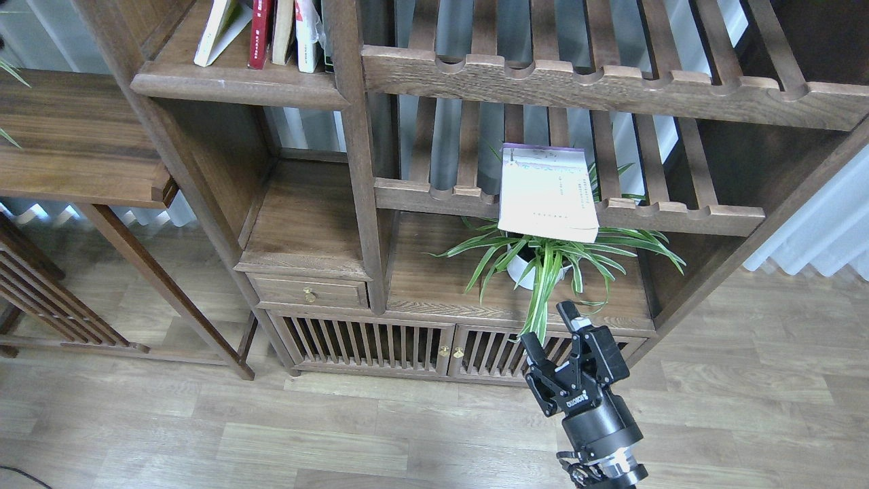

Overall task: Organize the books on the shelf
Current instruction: 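Reach the right gripper up to the white book beside the plant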

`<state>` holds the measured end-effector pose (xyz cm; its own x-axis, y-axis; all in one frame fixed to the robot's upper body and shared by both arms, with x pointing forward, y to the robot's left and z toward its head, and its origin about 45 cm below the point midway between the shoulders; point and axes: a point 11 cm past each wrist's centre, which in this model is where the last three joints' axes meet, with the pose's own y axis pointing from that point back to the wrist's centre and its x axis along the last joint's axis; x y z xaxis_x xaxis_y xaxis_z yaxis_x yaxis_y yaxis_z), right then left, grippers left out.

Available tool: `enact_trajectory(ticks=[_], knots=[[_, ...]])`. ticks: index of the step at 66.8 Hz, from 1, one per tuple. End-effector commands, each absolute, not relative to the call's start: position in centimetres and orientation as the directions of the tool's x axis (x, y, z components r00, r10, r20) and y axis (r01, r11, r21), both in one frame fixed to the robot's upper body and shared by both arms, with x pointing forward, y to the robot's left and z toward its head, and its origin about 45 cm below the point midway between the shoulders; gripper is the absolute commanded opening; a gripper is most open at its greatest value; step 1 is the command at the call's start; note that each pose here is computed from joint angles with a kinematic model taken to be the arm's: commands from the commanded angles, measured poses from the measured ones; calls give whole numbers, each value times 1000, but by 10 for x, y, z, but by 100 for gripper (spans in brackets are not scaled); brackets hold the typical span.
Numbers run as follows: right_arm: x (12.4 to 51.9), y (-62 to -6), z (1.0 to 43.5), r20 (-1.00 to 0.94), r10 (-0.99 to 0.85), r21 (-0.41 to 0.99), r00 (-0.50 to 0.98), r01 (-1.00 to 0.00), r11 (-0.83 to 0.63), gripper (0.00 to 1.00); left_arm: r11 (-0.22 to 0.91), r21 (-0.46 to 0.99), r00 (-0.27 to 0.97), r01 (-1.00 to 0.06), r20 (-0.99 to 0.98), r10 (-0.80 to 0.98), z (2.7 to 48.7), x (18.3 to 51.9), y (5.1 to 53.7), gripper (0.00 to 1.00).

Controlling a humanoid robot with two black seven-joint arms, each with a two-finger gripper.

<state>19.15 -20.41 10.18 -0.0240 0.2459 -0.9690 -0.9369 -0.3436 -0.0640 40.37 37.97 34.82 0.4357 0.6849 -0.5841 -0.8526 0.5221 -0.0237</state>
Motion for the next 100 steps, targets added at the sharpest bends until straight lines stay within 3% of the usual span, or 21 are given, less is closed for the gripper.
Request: enact_trajectory(ticks=[1,9,22,63,92,100], knots=[[204,-202,104,-976,218,-78,-3,-929,-363,99,498,100,327,-861,-640,695,291,381,392,100],[219,-203,99,-982,187,-69,2,-932,-356,99,483,233,218,-844,-673,706,235,350,400,100],[244,-195,94,-987,164,-53,-1,-944,-325,99,447,334,117,-830,-678,725,194,325,414,100],[315,-191,84,-1000,30,-5,-5,-941,-337,99,368,362,53,-856,-647,761,188,324,443,100],[359,-213,85,-996,-23,86,-83,-968,-237,98,337,358,39,-871,-633,773,194,327,455,100],[366,-222,87,-994,-18,109,-107,-976,-188,93,319,366,24,-874,-624,781,193,325,463,100]])
